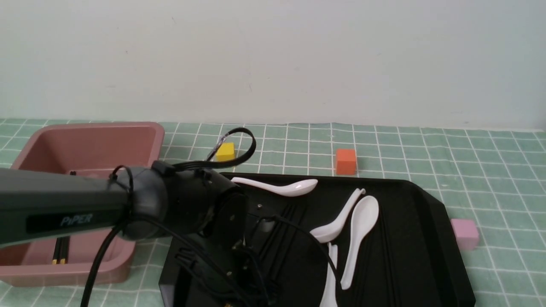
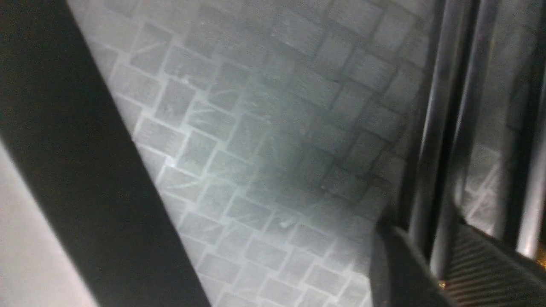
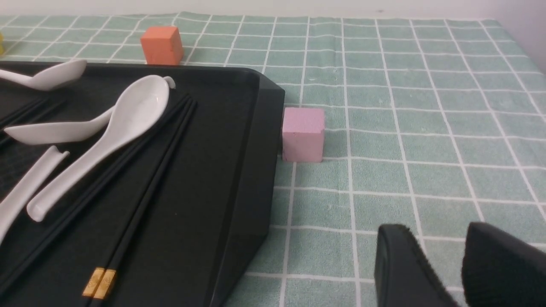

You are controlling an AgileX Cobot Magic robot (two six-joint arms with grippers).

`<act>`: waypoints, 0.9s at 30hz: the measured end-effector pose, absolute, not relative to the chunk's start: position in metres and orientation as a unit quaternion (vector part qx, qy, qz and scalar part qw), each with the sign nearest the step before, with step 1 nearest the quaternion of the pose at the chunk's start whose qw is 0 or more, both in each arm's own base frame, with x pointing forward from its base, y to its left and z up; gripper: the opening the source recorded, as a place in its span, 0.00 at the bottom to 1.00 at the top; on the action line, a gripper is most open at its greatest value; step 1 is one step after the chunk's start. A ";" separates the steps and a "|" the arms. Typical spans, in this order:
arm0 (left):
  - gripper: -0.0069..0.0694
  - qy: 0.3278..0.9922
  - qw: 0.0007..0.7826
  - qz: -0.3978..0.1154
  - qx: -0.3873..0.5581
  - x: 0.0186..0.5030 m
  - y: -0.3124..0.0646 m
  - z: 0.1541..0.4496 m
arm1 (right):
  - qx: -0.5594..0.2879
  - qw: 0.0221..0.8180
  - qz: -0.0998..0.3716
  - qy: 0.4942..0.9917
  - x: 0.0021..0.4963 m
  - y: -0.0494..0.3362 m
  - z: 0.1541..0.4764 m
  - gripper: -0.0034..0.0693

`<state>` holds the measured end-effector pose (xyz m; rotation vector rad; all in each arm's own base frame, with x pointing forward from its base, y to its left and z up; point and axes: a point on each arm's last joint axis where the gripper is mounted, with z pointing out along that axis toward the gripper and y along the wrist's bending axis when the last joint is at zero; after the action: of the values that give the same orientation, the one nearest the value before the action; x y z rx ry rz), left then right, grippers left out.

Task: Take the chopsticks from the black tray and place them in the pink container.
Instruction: 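Reach over to the black tray and grasp a pair of chopsticks with the left gripper, then place the chopsticks into the pink bin with the left gripper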

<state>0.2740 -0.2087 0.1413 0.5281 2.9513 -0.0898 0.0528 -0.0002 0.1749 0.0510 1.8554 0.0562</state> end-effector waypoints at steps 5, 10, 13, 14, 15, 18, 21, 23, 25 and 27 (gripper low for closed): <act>0.25 0.983 0.068 -0.029 0.168 0.274 -0.209 0.141 | 0.022 0.599 0.024 0.800 0.053 0.000 0.175 0.38; 0.25 0.985 0.075 -0.035 0.150 0.273 -0.208 0.147 | 0.022 0.599 0.024 0.800 0.053 0.000 0.175 0.38; 0.25 0.987 0.075 -0.036 0.137 0.267 -0.204 0.157 | 0.022 0.599 0.024 0.800 0.053 0.000 0.175 0.38; 0.25 0.987 0.078 -0.038 0.133 0.264 -0.201 0.166 | 0.022 0.599 0.024 0.800 0.053 0.000 0.175 0.38; 0.25 0.987 0.081 -0.040 0.131 0.263 -0.200 0.172 | 0.022 0.599 0.024 0.800 0.053 0.000 0.175 0.38; 0.25 0.985 0.109 -0.057 0.117 0.257 -0.191 0.204 | 0.022 0.599 0.024 0.800 0.053 0.000 0.175 0.38; 0.25 0.982 0.157 -0.082 0.065 0.252 -0.162 0.253 | 0.022 0.599 0.024 0.800 0.053 0.000 0.175 0.38; 0.25 0.980 0.175 -0.085 0.029 0.250 -0.139 0.273 | 0.022 0.599 0.024 0.800 0.053 0.000 0.175 0.38; 0.25 0.977 0.196 -0.085 -0.013 0.250 -0.111 0.290 | 0.022 0.599 0.024 0.800 0.053 0.000 0.175 0.38; 0.25 0.973 0.211 -0.081 -0.047 0.251 -0.088 0.300 | 0.022 0.599 0.024 0.800 0.053 0.000 0.175 0.38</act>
<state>0.2508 -0.0882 0.2998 -0.1312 2.7035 -0.2246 0.0528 -0.0002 0.1749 0.0510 1.8554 0.0562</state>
